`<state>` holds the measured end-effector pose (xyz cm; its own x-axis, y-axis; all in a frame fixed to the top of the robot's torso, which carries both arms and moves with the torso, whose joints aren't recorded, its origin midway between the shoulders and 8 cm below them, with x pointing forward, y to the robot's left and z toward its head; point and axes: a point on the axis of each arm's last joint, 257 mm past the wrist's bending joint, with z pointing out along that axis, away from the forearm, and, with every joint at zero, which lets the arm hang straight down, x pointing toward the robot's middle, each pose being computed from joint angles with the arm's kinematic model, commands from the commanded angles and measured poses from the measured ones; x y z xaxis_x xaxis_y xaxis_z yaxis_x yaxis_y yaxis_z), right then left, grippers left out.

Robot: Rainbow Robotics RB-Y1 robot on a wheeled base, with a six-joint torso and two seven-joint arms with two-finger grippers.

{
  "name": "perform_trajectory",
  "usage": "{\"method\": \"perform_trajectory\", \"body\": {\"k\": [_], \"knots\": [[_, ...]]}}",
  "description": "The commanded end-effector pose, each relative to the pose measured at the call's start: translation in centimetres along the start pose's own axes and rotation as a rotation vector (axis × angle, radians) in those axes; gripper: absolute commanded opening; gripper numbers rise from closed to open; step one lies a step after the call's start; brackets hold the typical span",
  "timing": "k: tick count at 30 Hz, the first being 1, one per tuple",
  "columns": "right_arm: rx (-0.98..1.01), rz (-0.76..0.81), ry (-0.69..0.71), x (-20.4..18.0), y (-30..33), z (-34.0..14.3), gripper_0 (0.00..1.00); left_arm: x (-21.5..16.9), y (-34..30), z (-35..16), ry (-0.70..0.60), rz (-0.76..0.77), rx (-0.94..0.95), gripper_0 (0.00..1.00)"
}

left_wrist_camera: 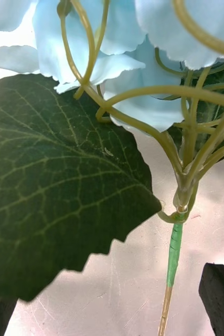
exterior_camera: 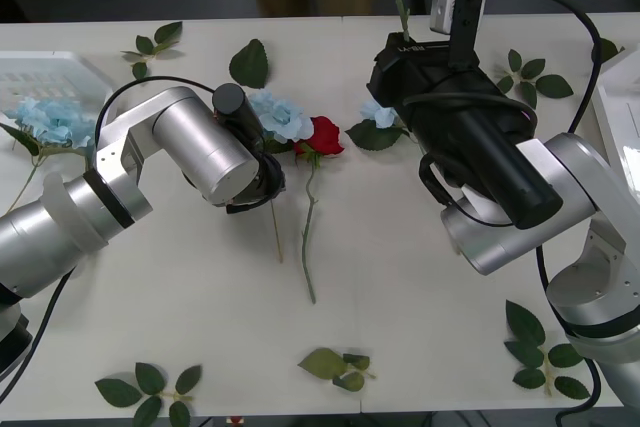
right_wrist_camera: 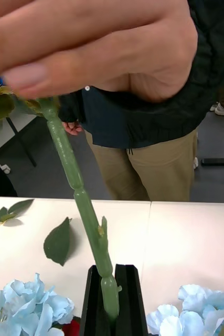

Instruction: Place the red flowers into the right box and the blue flowers into the left box. If a person shows an open palm, hand one flower to the person first, then continue sorting.

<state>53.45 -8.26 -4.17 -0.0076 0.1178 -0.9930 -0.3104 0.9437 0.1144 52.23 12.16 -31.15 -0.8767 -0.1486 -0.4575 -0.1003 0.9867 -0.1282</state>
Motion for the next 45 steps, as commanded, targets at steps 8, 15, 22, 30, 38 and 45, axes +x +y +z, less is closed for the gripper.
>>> {"method": "perform_trajectory", "body": {"k": [8,15,22,30,38,45], "knots": [[-0.016,0.047,-0.057,-2.8,1.4,0.4,0.04,1.0,-1.2,0.2,0.006,-0.021,0.031,1.00],[-0.017,0.053,-0.058,-2.8,1.4,0.4,1.00,1.1,-1.1,0.2,0.011,-0.023,0.033,1.00],[-0.018,0.054,-0.059,-2.9,1.4,0.4,1.00,1.2,-1.2,0.2,0.013,-0.024,0.035,1.00],[-0.018,0.058,-0.057,-2.8,1.4,0.4,1.00,1.2,-1.2,0.2,0.014,-0.025,0.035,1.00],[-0.019,0.091,-0.003,-1.2,-0.8,-1.5,1.00,1.2,-1.2,0.2,0.014,-0.023,0.035,1.00],[-0.046,0.273,0.250,2.2,-5.3,-3.1,1.00,1.2,-1.2,0.2,0.014,-0.023,0.035,1.00]]}}
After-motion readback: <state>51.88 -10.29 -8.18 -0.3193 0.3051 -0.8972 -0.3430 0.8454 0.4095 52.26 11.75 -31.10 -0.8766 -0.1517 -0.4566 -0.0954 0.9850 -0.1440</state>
